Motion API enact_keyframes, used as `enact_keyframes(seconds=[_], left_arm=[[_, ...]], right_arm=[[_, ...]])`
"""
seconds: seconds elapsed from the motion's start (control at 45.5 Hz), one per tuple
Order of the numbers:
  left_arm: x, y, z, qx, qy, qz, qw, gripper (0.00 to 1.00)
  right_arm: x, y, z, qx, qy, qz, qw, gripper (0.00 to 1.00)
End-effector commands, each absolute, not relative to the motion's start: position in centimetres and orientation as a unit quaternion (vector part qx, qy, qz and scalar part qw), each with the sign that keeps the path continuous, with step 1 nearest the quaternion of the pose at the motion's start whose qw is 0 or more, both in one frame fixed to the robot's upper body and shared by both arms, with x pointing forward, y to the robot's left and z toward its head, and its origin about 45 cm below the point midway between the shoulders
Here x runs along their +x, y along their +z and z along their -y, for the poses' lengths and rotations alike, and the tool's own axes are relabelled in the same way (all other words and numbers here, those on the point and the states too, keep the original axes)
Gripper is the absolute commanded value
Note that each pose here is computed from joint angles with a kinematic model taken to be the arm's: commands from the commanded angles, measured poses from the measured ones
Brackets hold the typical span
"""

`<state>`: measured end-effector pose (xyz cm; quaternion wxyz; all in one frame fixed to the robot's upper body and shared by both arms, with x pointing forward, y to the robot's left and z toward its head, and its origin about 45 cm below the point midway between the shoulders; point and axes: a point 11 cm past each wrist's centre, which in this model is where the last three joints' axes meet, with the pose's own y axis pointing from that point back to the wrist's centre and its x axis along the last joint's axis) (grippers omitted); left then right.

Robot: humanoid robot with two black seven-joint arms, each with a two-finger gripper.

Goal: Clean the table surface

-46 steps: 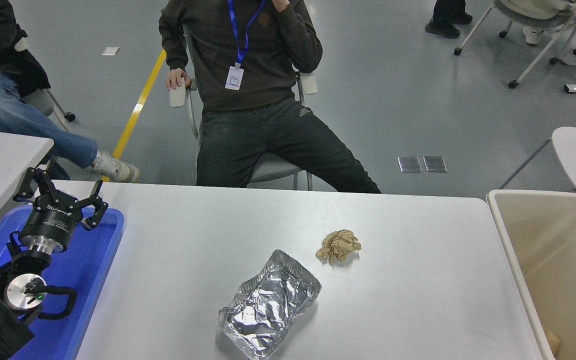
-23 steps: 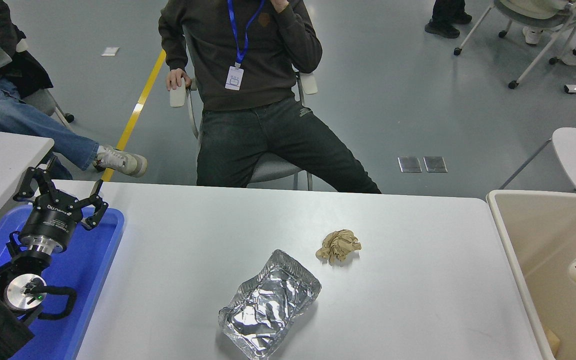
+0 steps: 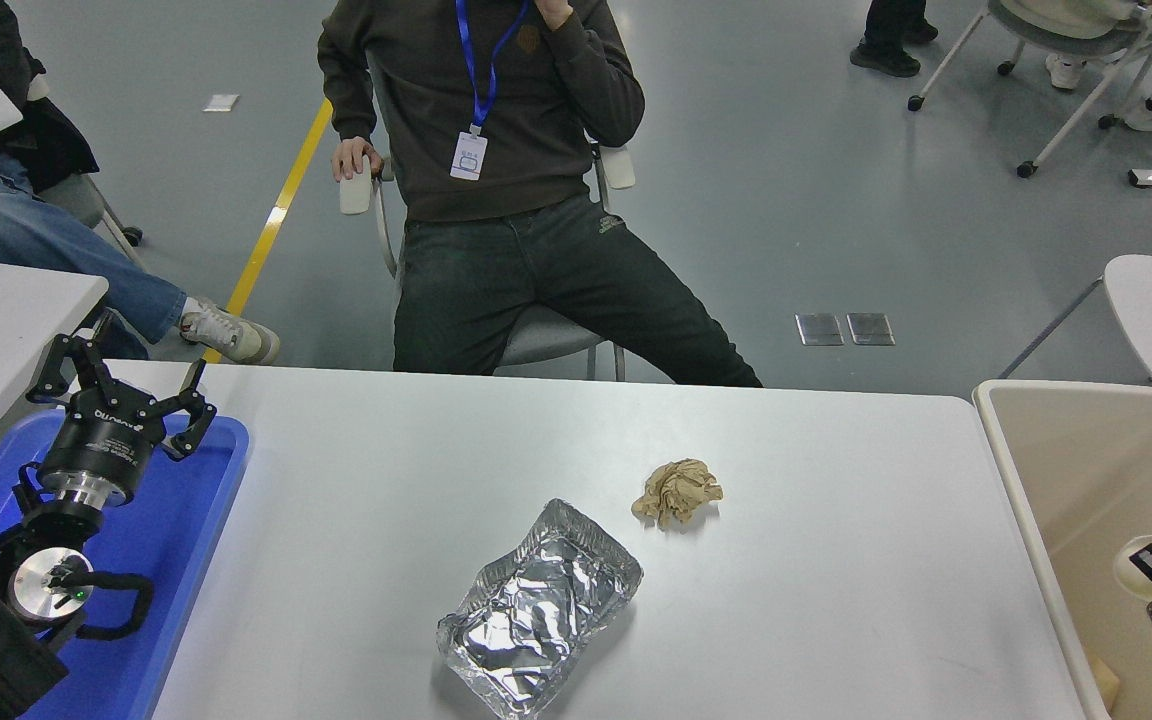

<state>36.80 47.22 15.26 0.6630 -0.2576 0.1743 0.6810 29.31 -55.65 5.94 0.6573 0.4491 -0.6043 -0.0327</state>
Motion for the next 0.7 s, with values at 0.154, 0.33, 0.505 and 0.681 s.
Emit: enact_keyframes(seconds=[0.154, 0.33, 0.505, 0.681], left_arm=[[36.81, 15.27, -47.2, -0.258, 0.6808, -0.174, 0.6631, 1.00], [36.81, 15.27, -47.2, -0.258, 0.6808, -0.174, 0.6631, 1.00], [36.81, 15.25, -47.2, -0.257, 0.6807, -0.175, 0.6633, 1.00], [36.81, 15.27, -47.2, -0.258, 0.6808, -0.174, 0.6631, 1.00]], right_arm=[[29.4, 6.1, 55.7, 0.445, -0.032, 0.612, 0.653, 0.00], [29.9, 6.8, 56.0, 0.432, -0.016, 0.624, 0.651, 0.24], [30.4, 7.5, 56.3, 0.424, -0.006, 0.634, 0.647, 0.54], [31.9, 8.6, 56.0, 0.428, 0.004, 0.644, 0.634, 0.80]])
